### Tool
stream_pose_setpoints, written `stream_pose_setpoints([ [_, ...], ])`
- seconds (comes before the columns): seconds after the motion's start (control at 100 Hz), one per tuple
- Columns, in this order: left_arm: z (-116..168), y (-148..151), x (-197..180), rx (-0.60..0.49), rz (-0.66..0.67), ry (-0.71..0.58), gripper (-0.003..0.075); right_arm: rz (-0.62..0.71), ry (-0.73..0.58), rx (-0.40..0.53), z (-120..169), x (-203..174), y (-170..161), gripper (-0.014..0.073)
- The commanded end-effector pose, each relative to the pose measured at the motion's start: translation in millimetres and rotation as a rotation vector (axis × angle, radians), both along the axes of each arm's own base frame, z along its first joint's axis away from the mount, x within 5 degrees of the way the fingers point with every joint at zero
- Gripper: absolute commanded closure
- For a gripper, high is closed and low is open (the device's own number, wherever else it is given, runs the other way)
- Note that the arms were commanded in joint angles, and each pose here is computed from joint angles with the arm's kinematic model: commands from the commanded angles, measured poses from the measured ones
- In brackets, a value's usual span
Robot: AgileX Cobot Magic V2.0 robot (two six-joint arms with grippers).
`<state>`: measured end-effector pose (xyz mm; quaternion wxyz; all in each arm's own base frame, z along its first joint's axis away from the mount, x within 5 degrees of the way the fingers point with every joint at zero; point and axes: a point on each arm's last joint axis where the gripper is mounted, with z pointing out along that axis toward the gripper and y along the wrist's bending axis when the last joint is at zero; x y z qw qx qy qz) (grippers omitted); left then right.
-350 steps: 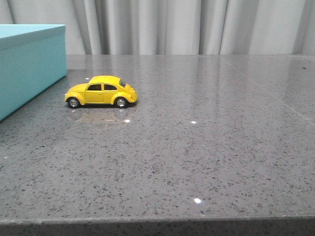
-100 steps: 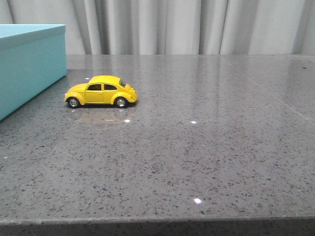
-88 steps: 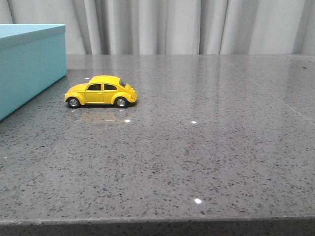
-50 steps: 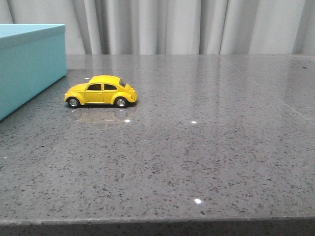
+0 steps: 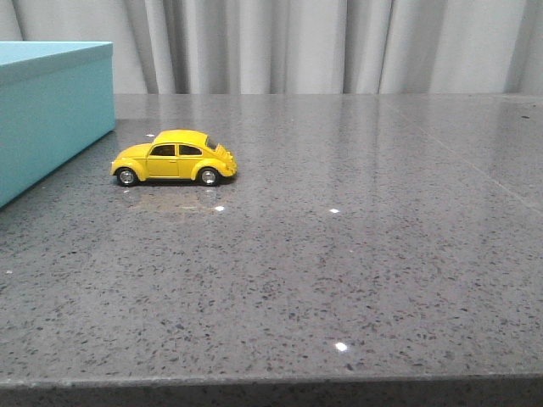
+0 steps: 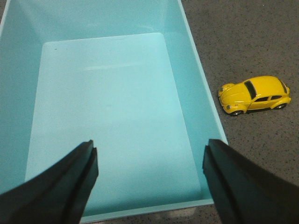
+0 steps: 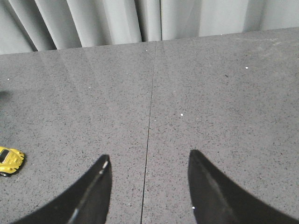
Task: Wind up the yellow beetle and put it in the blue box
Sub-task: 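Move the open right gripper over the yellow toy beetle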
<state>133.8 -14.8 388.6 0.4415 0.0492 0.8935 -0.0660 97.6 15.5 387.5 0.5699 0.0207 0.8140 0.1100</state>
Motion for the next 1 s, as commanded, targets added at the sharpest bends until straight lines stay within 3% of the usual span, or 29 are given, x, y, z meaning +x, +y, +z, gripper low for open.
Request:
stream_pose_setpoints([
  [0.0, 15, -2, 2, -0.025, -0.001, -0.088, 0.0246, 0.002, -0.089, -0.018, 15, 9, 0, 0.0201],
  [0.25, 15, -2, 2, -0.025, -0.001, -0.088, 0.0246, 0.016, 0.022, -0.049, 2, 41, 4, 0.0201],
  [0.55, 15, -2, 2, -0.025, -0.001, -0.089, 0.0246, 0.098, 0.012, -0.046, 9, 73, 37, 0.0201],
  [0.74, 15, -2, 2, -0.025, -0.001, -0.089, 0.0246, 0.154, 0.037, -0.062, 17, 102, 84, 0.0201],
  [0.99, 15, -2, 2, -0.025, -0.001, -0.089, 0.0246, 0.251, 0.078, -0.079, 10, 135, 175, 0.0202],
])
